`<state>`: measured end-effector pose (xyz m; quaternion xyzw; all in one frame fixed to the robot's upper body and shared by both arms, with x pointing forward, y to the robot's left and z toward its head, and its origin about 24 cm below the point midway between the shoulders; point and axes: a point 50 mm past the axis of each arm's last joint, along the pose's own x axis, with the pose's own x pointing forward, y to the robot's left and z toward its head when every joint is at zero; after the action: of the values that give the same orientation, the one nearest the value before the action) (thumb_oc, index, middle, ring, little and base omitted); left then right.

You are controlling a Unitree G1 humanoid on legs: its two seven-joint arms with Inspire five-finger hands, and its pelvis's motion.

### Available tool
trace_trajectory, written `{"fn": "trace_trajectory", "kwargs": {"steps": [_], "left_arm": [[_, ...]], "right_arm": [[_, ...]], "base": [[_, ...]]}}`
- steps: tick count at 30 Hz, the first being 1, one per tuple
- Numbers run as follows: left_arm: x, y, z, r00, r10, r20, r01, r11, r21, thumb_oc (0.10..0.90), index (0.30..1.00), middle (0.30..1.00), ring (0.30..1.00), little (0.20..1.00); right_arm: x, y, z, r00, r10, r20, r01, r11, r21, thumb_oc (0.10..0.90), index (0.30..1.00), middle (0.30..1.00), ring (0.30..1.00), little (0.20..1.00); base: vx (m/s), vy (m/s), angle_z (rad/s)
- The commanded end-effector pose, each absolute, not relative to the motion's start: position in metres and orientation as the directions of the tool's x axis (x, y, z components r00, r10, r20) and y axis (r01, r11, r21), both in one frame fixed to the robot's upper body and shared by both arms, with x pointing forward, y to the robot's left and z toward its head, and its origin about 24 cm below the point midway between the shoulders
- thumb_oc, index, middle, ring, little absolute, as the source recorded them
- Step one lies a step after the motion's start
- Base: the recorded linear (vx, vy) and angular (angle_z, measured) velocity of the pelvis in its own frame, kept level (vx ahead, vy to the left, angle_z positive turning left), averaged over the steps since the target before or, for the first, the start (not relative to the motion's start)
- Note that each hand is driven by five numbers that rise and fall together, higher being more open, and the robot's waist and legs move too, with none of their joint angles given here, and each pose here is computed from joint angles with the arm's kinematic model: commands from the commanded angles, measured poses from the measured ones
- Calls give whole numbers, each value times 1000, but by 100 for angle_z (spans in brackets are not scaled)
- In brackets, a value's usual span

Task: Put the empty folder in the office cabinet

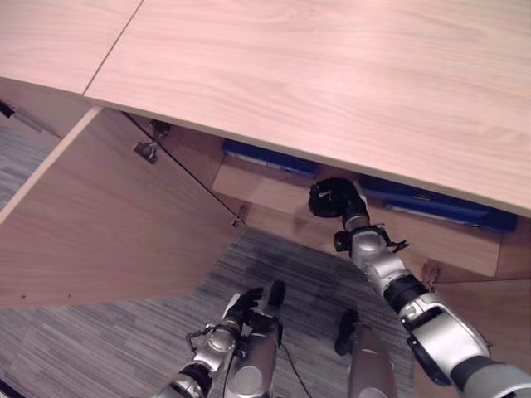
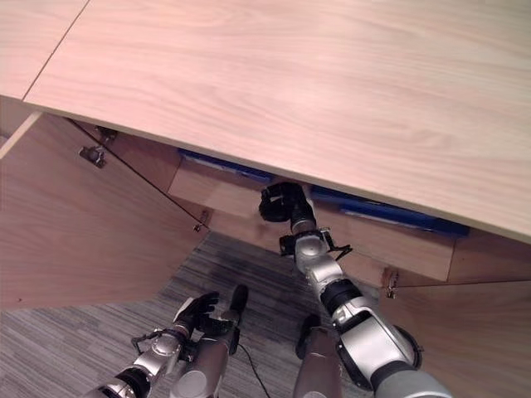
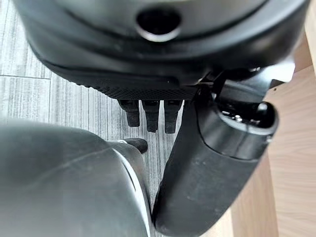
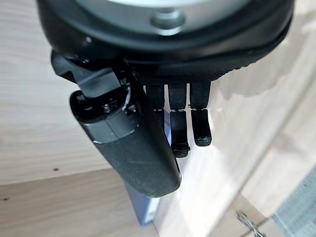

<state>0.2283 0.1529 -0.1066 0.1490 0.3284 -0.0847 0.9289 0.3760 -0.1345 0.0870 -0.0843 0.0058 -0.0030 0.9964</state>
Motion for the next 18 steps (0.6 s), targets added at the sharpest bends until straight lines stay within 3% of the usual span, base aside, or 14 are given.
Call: {"fn": "trace_trajectory", "kwargs": {"steps": [1, 7, 18], "left_arm": [[235, 158, -100, 802, -65, -594, 262, 932, 252, 800, 900, 900, 900, 900], [230, 159, -103, 789, -83, -609, 290, 924, 251, 800, 900, 900, 900, 900], [230, 162, -101, 792, -93, -604, 304, 917, 258, 800, 900, 900, 900, 900]], "right_arm": [[389, -122, 159, 966, 12, 259, 0, 999, -46, 400, 300, 300, 300, 300], [395, -133, 196, 933, -38, 358, 42, 999, -4, 400, 300, 300, 300, 300], [410, -153, 230, 919, -132, 372, 152, 988, -27, 400, 300, 300, 300, 300]], "base": [[45, -14, 2], [42, -14, 3], [6, 0, 7]]}}
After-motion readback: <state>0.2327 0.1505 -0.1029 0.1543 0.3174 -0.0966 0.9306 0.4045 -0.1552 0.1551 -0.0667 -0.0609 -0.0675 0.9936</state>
